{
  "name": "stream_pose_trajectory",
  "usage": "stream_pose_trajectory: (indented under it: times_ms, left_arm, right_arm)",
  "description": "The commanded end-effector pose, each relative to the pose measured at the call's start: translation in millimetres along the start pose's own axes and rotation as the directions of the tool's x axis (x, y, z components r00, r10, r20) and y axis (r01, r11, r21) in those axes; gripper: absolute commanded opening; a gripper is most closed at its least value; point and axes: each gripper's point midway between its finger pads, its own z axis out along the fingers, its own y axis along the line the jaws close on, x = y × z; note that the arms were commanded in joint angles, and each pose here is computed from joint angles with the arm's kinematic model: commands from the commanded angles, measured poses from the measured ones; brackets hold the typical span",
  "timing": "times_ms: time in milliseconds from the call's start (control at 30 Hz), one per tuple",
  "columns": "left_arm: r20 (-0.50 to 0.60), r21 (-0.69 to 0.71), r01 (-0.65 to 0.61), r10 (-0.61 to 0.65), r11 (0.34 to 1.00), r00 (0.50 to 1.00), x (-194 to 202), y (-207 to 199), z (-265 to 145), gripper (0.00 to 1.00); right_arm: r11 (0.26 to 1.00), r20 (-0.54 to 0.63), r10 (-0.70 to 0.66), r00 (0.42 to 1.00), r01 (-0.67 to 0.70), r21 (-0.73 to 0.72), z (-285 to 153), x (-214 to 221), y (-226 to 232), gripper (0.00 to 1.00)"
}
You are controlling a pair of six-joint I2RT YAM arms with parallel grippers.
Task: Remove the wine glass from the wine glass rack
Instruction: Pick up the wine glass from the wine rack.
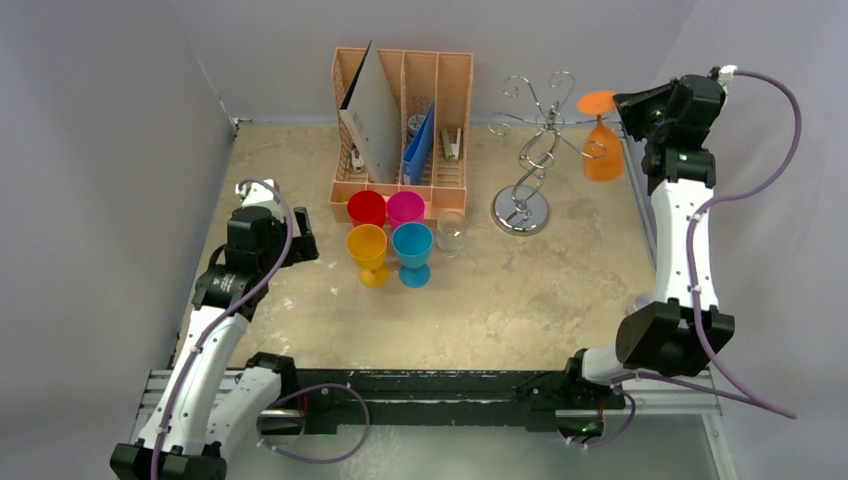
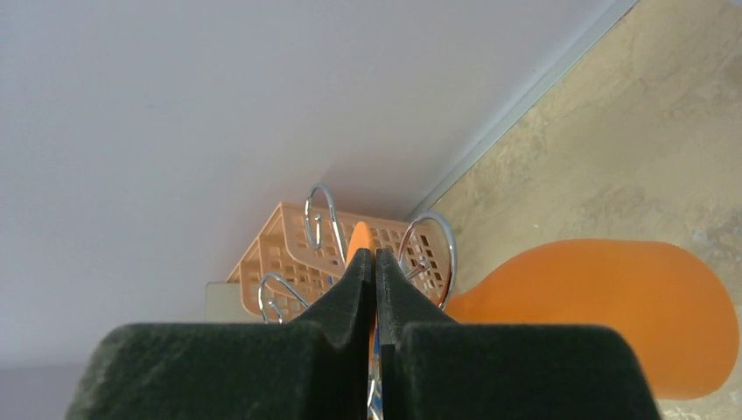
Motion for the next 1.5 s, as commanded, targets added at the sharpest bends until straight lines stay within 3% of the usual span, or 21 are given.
stream_pose_trajectory:
  times_ms: [0,533,1467]
  left_arm:
    - [0.026,0.016,-0.001,0.000,1.000,1.000,-8.7,-2.7,-1.1,0.95]
    - [0.027,0.013,-0.002,0.001,1.000,1.000,-8.9,-2.2,-0.8,0.95]
    - [0.016,-0.003,-0.004,0.004,1.000,1.000,-7.0,0.2,1.2,0.95]
  right_arm:
    - [0.996,-0.039,0.000,0.999,-0.003,-0.085,-3.6,-1.9,25.5,0.00]
    - [0.992,-0.076,-0.045,0.996,0.036,-0.118,15.9,-0.6,33.8,0.00]
    - [0.965,0.115,-0.256,0.960,0.260,-0.023,21.6,-39.3,40.7,0.00]
